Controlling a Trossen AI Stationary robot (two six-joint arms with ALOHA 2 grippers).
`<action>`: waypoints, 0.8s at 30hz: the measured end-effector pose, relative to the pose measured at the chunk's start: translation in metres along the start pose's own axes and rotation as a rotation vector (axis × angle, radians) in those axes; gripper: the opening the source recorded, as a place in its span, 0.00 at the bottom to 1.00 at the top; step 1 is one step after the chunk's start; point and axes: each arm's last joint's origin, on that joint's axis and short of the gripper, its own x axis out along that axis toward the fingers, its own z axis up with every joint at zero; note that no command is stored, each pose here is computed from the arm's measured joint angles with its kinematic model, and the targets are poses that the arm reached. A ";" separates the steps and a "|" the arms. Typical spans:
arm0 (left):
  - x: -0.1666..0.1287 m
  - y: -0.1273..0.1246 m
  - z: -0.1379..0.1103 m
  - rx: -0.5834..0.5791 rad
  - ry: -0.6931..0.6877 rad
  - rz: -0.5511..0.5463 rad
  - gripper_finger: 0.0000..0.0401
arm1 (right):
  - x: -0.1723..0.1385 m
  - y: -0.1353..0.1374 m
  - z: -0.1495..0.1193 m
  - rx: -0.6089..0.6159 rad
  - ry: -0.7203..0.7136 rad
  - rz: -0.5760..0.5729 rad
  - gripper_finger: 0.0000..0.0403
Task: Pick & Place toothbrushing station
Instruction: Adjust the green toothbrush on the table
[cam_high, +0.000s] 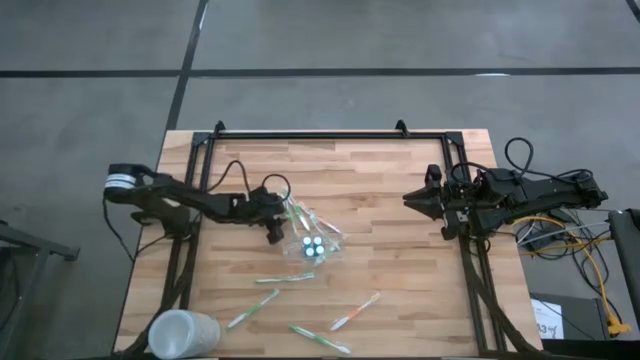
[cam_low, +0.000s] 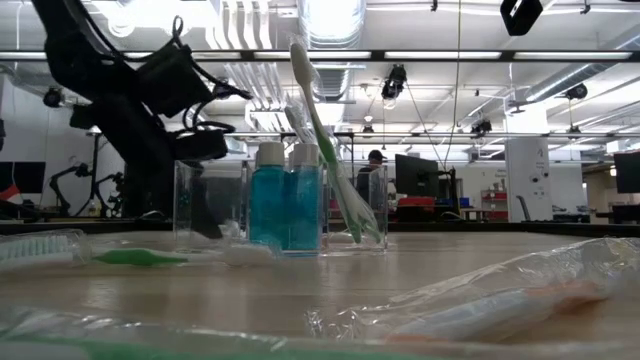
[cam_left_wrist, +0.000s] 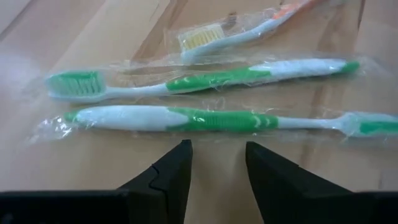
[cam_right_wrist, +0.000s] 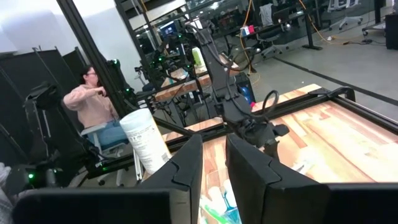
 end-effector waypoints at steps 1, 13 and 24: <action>0.002 0.000 0.002 0.000 0.003 0.000 0.39 | 0.000 0.000 0.000 0.000 0.000 0.000 0.17; 0.022 0.000 0.037 0.092 -0.024 0.002 0.39 | 0.000 0.000 0.000 0.000 0.000 0.000 0.20; 0.046 -0.002 0.061 0.116 -0.006 -0.079 0.39 | 0.000 0.000 0.000 0.000 0.000 0.000 0.17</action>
